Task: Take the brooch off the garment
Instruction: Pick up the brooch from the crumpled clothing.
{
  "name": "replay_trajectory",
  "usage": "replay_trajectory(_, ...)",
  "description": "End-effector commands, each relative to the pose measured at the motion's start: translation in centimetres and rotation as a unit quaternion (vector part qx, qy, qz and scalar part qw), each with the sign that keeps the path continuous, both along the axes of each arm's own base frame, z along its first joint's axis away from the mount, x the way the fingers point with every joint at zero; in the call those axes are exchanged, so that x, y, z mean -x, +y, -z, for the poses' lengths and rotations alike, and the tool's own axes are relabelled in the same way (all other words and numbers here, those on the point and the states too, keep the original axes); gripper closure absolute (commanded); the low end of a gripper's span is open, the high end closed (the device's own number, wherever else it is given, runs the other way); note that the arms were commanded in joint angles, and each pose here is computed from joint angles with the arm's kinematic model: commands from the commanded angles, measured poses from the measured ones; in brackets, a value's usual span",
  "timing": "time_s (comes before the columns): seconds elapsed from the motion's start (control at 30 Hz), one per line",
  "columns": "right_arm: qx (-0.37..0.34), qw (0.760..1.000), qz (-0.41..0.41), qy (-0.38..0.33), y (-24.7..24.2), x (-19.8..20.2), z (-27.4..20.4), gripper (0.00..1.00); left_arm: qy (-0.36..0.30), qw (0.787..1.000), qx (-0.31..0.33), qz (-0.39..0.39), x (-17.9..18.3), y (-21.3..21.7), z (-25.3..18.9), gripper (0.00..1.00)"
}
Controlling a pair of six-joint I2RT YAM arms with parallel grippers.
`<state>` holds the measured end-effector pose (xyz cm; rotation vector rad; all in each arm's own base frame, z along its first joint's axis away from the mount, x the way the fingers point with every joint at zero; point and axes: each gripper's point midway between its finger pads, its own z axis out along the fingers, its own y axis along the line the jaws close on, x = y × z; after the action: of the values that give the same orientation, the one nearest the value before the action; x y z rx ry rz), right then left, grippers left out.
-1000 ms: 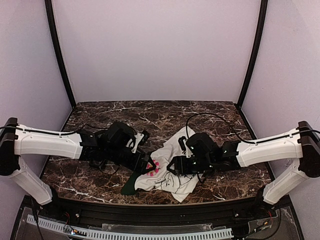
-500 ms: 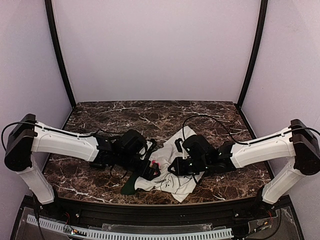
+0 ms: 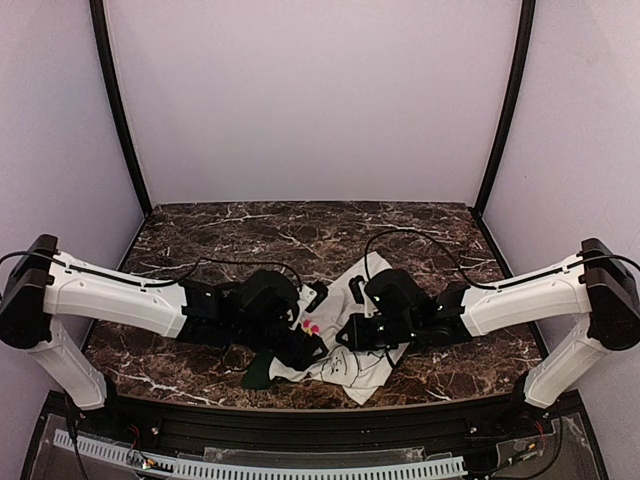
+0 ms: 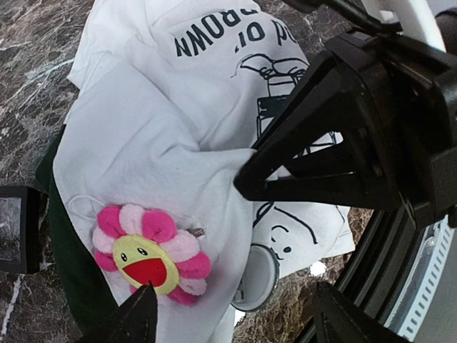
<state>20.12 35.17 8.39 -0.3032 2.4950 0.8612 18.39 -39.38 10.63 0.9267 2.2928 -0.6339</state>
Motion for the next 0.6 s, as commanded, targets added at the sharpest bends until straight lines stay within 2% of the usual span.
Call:
replay_trajectory(0.0, -0.014, 1.000, 0.002, -0.011, 0.9, -0.4, -1.1, 0.92, -0.013, 0.999, -0.029, 0.002, -0.4, 0.7, 0.9, 0.32)
replay_trajectory(0.1, -0.018, 1.000, 0.002, -0.015, 1.1, -0.5, -1.5, 0.93, -0.010, 0.999, -0.045, 0.002, -0.4, 0.9, 1.8, 0.45)
replay_trajectory(0.23, -0.021, 1.000, 0.001, -0.017, 1.2, -0.6, -1.8, 0.93, -0.006, 0.999, -0.050, 0.003, -0.4, 0.8, 2.4, 0.55)
replay_trajectory(0.37, -0.022, 1.000, 0.002, -0.017, 1.3, -0.6, -1.8, 0.94, 0.002, 0.999, -0.047, 0.007, -0.1, 0.6, 2.7, 0.57)
replay_trajectory(0.5, -0.026, 0.999, 0.000, -0.021, 1.5, -0.7, -2.1, 0.95, 0.003, 0.998, -0.063, 0.003, -0.3, 0.9, 4.0, 0.54)
replay_trajectory(0.57, -0.028, 0.999, -0.001, -0.024, 1.6, -0.8, -2.4, 0.96, 0.001, 0.997, -0.081, -0.006, -0.6, 1.3, 4.8, 0.58)
